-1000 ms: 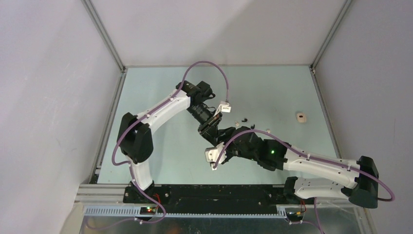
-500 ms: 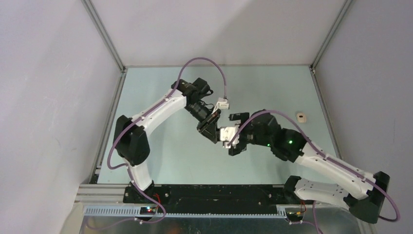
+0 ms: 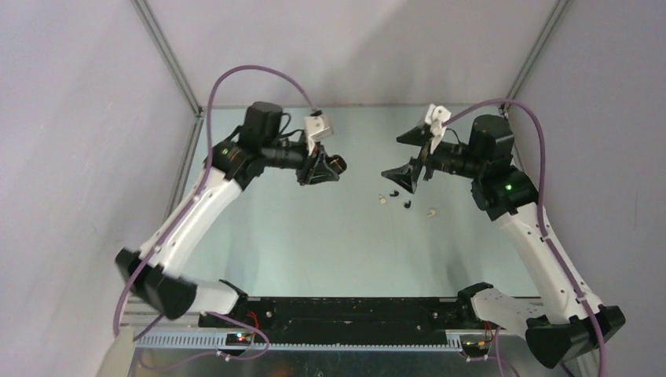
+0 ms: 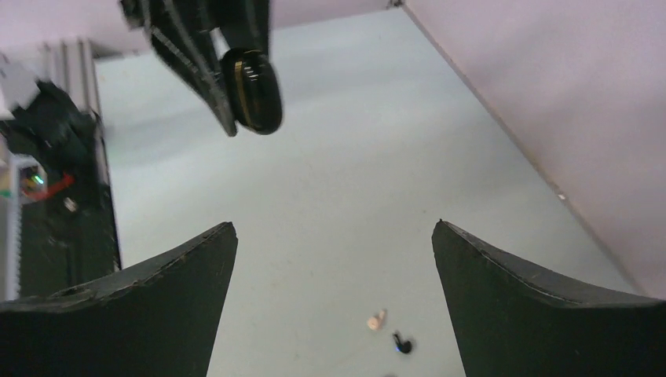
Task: Insert the wireless bluetooth earbuds into the charging case
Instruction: Pick up the charging case at the center of the board, then open the charging case.
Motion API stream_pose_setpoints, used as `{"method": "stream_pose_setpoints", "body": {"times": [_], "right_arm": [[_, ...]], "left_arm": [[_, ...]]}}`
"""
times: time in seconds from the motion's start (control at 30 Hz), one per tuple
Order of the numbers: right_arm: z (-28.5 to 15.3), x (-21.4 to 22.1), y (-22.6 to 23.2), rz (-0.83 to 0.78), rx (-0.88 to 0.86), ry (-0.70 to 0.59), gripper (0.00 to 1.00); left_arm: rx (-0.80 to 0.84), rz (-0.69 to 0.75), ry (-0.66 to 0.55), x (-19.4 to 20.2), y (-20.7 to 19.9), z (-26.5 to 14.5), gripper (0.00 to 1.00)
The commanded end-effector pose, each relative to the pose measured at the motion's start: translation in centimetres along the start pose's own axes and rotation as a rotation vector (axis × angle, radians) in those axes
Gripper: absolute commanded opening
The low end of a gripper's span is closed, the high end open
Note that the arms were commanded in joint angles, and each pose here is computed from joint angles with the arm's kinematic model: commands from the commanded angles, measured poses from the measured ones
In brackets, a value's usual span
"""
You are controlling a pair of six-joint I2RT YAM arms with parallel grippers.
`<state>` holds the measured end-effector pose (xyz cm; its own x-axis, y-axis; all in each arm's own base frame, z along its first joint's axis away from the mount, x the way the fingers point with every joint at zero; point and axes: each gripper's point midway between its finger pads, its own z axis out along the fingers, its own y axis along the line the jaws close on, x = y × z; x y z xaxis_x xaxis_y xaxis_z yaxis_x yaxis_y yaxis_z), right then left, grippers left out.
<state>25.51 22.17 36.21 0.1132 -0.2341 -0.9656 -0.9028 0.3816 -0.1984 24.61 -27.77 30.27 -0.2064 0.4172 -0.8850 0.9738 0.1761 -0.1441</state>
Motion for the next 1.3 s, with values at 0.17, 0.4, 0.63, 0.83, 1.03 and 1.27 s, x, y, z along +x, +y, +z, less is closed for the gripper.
{"method": "stream_pose_setpoints", "body": {"times": [0.17,0.4,0.63,0.83,1.03,1.27], "right_arm": [[2.0,-4.0,0.6,0.308,-0.246,-0.178,0.99],[4.0,-0.1,4.2,0.173,-0.314,-0.082,0.99],[5.1,2.0,4.3,0.177,-0.310,-0.047,0.99],[5.4,2.7,6.2,0.149,-0.373,-0.025,0.99],[6.4,3.7,6.5,0.141,-0.364,0.013,0.99],[6.9,4.3,5.1,0.128,-0.281,0.032,0.99]], "left_arm": [[0.012,0.001,-0.335,-2.3,-1.8,-0.1,0.00],[0.146,0.010,-0.288,1.1,-3.0,1.7,0.00],[0.286,0.006,-0.304,2.2,-4.8,2.3,0.00],[0.297,-0.024,-0.332,2.4,-5.1,2.8,0.00],[0.304,-0.032,-0.317,2.9,-5.6,3.6,0.00],[0.307,-0.017,-0.306,3.3,-5.9,3.9,0.00]]}}
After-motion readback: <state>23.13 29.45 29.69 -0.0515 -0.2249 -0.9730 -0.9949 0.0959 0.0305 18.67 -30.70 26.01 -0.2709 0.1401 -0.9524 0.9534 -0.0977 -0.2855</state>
